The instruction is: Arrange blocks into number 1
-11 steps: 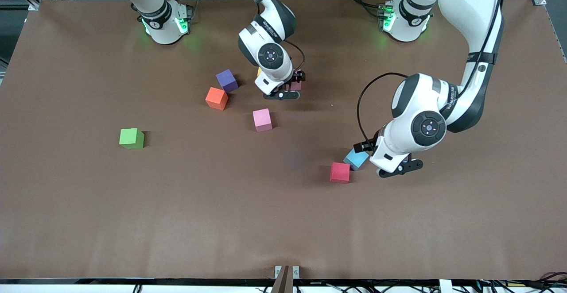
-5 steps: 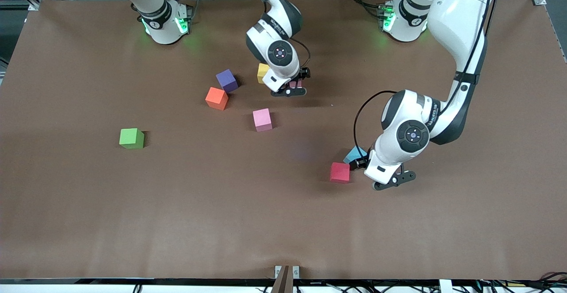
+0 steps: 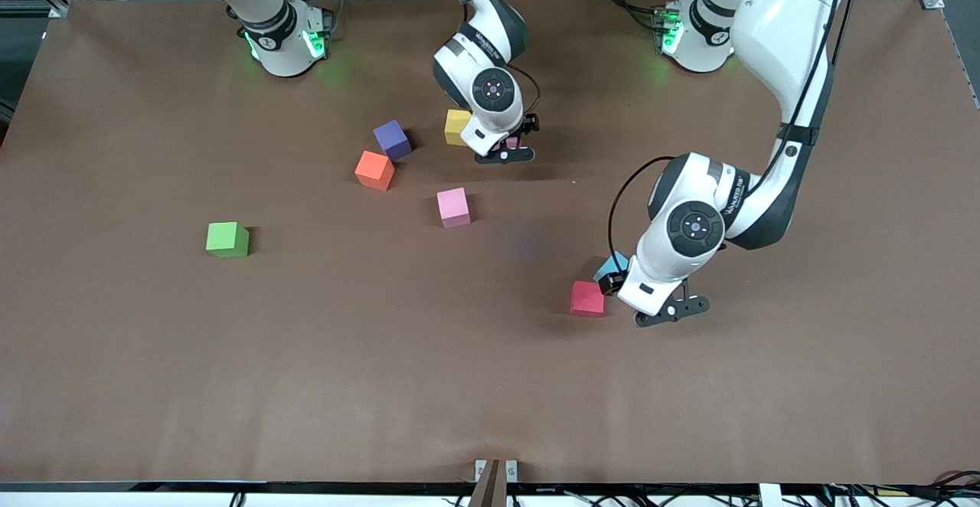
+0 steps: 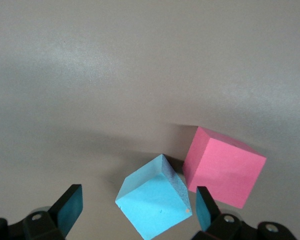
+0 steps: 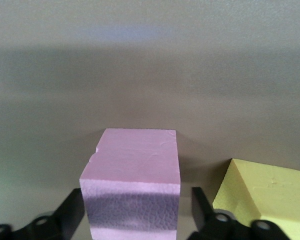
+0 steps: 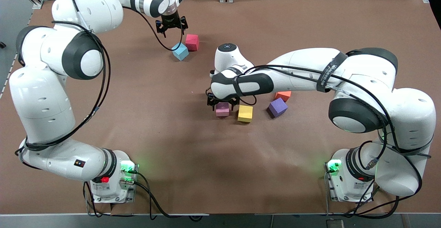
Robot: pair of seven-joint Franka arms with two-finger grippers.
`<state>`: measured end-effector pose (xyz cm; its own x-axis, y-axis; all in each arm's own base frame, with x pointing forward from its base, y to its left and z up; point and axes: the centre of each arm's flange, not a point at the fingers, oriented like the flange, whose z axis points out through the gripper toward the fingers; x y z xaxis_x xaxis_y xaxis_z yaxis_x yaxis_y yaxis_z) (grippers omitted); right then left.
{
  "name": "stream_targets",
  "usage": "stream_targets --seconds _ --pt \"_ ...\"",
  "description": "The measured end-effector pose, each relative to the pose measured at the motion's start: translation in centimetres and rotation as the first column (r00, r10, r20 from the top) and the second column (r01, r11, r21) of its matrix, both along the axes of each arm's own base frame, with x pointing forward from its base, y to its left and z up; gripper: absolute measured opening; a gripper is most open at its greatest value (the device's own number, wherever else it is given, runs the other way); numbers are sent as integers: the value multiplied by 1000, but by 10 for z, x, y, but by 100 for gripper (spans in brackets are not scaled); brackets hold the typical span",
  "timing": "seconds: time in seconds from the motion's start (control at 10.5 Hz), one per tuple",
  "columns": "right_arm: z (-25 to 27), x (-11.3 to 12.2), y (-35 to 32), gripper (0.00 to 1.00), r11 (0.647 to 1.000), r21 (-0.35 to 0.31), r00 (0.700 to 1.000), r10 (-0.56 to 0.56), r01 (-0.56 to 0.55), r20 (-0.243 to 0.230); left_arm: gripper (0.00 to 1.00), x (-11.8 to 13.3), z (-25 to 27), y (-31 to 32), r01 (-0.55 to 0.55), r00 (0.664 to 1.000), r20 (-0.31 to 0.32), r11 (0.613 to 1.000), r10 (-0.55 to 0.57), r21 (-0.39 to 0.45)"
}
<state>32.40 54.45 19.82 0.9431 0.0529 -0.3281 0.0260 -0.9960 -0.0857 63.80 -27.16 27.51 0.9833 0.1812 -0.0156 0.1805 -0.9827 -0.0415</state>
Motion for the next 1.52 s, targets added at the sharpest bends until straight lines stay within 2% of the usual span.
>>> stream_targets --seconds 0.09,0.19,0.38,0.47,0.66,0.85,1.04,1.23,1.52 --pt "0 1 -1 70 1000 -1 1000 -2 2 1 100 -3 -5 -2 49 999 -10 999 -49 3" --pt "1 4 -1 61 1000 -1 1000 -10 10 2 100 -7 -10 -3 93 995 -24 996 -93 5" --pt "8 18 -4 61 999 4 999 -38 38 11 100 -12 -17 -3 135 990 -40 991 -134 7" --pt "16 33 -12 59 999 -9 999 -35 36 17 100 -14 -19 -4 163 986 -47 987 -163 7" --pt "34 71 -49 59 994 -106 999 38 -34 39 100 -21 -26 -7 217 974 -66 976 -216 4" --pt "40 94 -82 59 984 -158 996 88 -84 18 100 -27 -31 -13 233 969 -78 972 -232 3" --pt "32 95 -95 59 979 -178 995 97 -95 2 100 -32 -34 -18 277 957 -86 961 -276 0" --pt "23 84 -101 59 977 -185 995 102 -102 -8 100 -33 -34 -20 312 946 -88 950 -311 -4" --pt "21 62 -105 59 986 -146 997 81 -81 -8 100 -30 -28 -21 287 955 -73 958 -287 -3"
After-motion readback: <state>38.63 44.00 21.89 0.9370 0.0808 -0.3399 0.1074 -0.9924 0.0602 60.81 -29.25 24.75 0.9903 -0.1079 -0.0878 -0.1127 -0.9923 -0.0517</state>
